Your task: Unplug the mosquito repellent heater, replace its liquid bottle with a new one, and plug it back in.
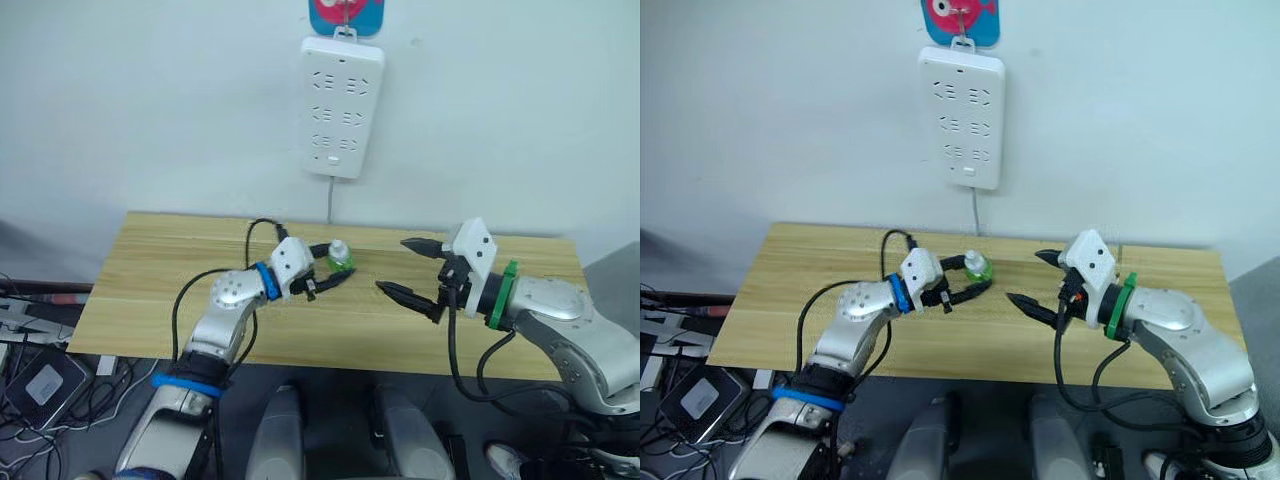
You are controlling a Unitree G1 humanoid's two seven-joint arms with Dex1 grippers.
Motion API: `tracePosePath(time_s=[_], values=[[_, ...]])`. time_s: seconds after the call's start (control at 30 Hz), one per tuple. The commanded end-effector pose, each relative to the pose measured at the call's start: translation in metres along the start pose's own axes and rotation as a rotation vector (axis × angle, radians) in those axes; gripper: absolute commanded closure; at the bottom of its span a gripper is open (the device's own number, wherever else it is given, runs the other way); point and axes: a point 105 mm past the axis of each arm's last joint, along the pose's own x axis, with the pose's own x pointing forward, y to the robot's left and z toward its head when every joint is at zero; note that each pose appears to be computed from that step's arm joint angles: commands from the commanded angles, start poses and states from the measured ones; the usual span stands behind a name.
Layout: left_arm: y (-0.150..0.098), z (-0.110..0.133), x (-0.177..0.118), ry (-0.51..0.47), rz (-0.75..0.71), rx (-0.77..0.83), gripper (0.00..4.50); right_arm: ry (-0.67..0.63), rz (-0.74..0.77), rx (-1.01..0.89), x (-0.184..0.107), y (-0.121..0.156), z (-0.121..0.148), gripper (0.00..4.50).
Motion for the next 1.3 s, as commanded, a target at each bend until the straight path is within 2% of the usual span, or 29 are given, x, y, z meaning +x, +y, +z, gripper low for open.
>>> tracePosePath(time_s=[0.03,0.33,0.43,0.7,0.93,1.03,1.2,1.3], values=[[-0.004,0.015,0.007,-0.01,-0.174,-0.008,2.27,-0.054,0.005,-0.032,0.01,0.006,0.009,0.0],[0.005,0.028,0.02,-0.024,-0.281,0.059,2.27,-0.107,-0.095,0.007,0.024,0.001,0.008,0.0],[0.005,0.029,0.021,-0.027,-0.29,0.06,2.27,-0.115,-0.113,0.002,0.025,0.0,0.006,0.61],[0.007,0.027,0.017,-0.021,-0.283,0.066,2.27,-0.113,-0.075,-0.017,0.027,0.006,0.003,3.48],[0.006,0.029,0.017,-0.026,-0.282,0.07,2.27,-0.132,-0.005,-0.03,0.031,0.01,0.008,3.52],[-0.002,0.03,0.015,-0.031,-0.332,0.072,2.27,-0.156,0.088,-0.048,0.033,0.013,0.016,3.52],[-0.035,0.03,0.007,-0.032,-0.561,0.106,2.27,-0.155,0.428,-0.101,0.029,0.024,0.023,3.52],[-0.047,0.029,0.002,-0.009,-0.667,0.142,2.27,-0.09,0.61,-0.119,0.025,0.025,0.019,3.52]])
